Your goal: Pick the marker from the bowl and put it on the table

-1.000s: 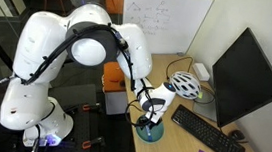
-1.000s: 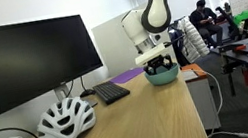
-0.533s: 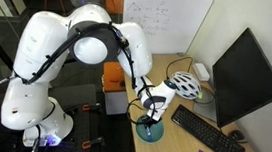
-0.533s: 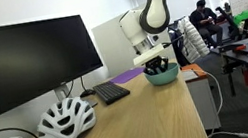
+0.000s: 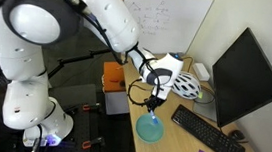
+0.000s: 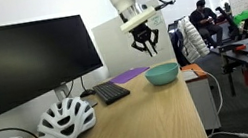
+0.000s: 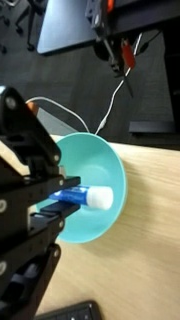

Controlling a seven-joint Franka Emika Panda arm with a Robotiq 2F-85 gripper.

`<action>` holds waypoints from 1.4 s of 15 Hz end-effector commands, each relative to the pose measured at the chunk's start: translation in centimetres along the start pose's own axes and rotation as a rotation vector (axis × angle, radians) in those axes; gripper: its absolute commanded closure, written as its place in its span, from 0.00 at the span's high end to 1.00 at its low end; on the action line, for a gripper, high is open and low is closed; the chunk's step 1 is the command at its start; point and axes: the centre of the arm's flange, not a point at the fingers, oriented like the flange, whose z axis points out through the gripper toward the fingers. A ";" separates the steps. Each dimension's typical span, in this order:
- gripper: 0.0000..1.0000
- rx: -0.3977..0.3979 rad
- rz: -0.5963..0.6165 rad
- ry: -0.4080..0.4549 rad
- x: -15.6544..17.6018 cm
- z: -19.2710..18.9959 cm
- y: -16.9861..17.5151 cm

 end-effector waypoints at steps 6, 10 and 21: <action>0.05 0.113 -0.205 0.016 -13.6 -4.5 -1.8; 0.05 0.131 -0.336 0.068 -19.1 -0.5 -4.4; 0.05 0.039 -0.174 0.167 -26.3 8.8 -4.6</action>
